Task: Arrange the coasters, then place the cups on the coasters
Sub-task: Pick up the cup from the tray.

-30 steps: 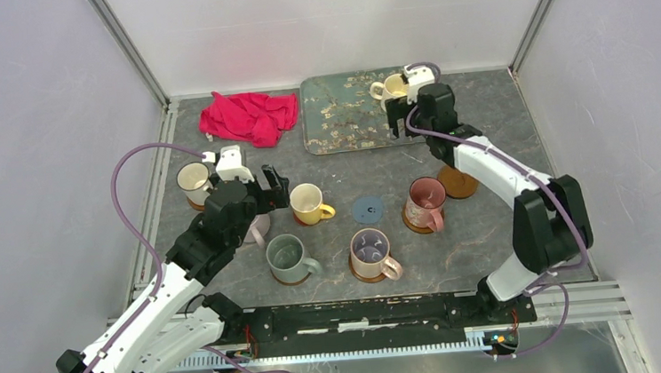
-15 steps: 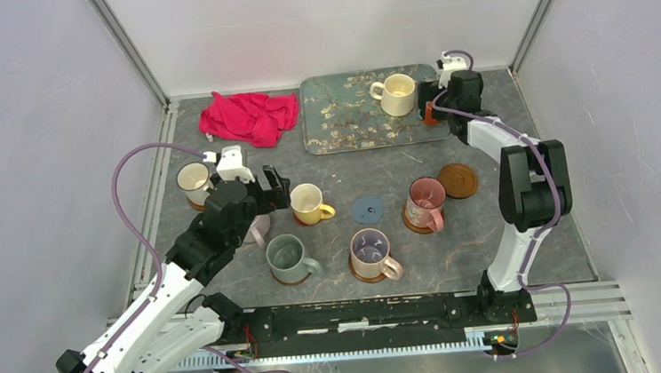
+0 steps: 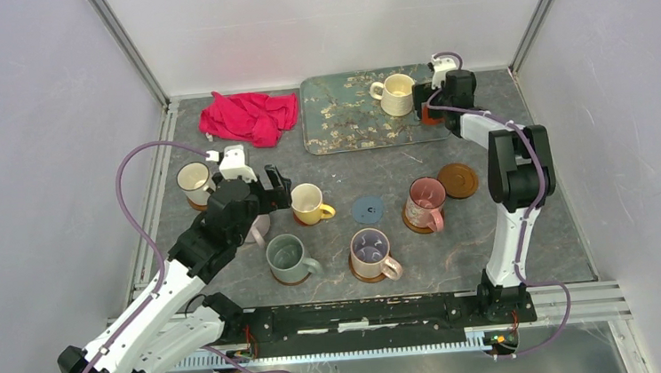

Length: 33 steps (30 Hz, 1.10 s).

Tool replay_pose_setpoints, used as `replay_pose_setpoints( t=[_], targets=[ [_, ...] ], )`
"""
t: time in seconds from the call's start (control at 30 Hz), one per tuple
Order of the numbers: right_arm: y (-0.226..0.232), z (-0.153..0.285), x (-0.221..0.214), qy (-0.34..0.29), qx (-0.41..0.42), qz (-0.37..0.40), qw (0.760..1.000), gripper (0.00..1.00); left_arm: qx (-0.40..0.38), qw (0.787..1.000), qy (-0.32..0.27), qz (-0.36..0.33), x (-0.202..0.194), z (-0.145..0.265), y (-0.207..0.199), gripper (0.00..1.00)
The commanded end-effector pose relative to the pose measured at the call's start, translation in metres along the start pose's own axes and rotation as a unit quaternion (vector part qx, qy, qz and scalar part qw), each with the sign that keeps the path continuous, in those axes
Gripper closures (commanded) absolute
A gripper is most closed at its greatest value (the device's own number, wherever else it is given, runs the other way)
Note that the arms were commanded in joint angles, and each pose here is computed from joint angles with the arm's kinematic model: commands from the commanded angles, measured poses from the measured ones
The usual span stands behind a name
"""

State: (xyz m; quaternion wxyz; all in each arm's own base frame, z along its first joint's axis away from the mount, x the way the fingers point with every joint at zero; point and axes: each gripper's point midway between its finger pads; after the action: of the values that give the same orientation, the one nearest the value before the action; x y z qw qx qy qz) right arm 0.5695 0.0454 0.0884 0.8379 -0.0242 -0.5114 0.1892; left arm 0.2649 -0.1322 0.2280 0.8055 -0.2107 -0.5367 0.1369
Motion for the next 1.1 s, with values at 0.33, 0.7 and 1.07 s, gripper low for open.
replay_pose_setpoints(
  t=[0.33,0.7,1.07],
  targets=[
    [-0.006,-0.017,-0.002,-0.009,0.006,0.008,1.000,0.02,-0.003,1.000,-0.012,0.015,0.006,-0.002,-0.003,0.00],
    [0.003,-0.011,-0.008,-0.003,0.022,-0.008,1.000,0.02,-0.004,1.000,-0.011,0.016,0.005,-0.002,-0.004,0.00],
    [0.039,0.005,-0.002,0.020,0.027,-0.032,0.999,0.06,-0.007,1.000,-0.011,0.017,0.005,-0.002,-0.005,0.00]
  ],
)
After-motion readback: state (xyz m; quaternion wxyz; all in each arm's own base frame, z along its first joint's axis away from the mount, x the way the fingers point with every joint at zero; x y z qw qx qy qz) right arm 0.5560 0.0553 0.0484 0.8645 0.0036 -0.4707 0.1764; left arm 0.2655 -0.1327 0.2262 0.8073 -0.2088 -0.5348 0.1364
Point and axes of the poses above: each gripper's point midway between its finger pads, its own z axis back along the fingers, its own y axis along the line the jaws close on, x = y × z, and after that the axes turned 15 degrees about z, right-handed
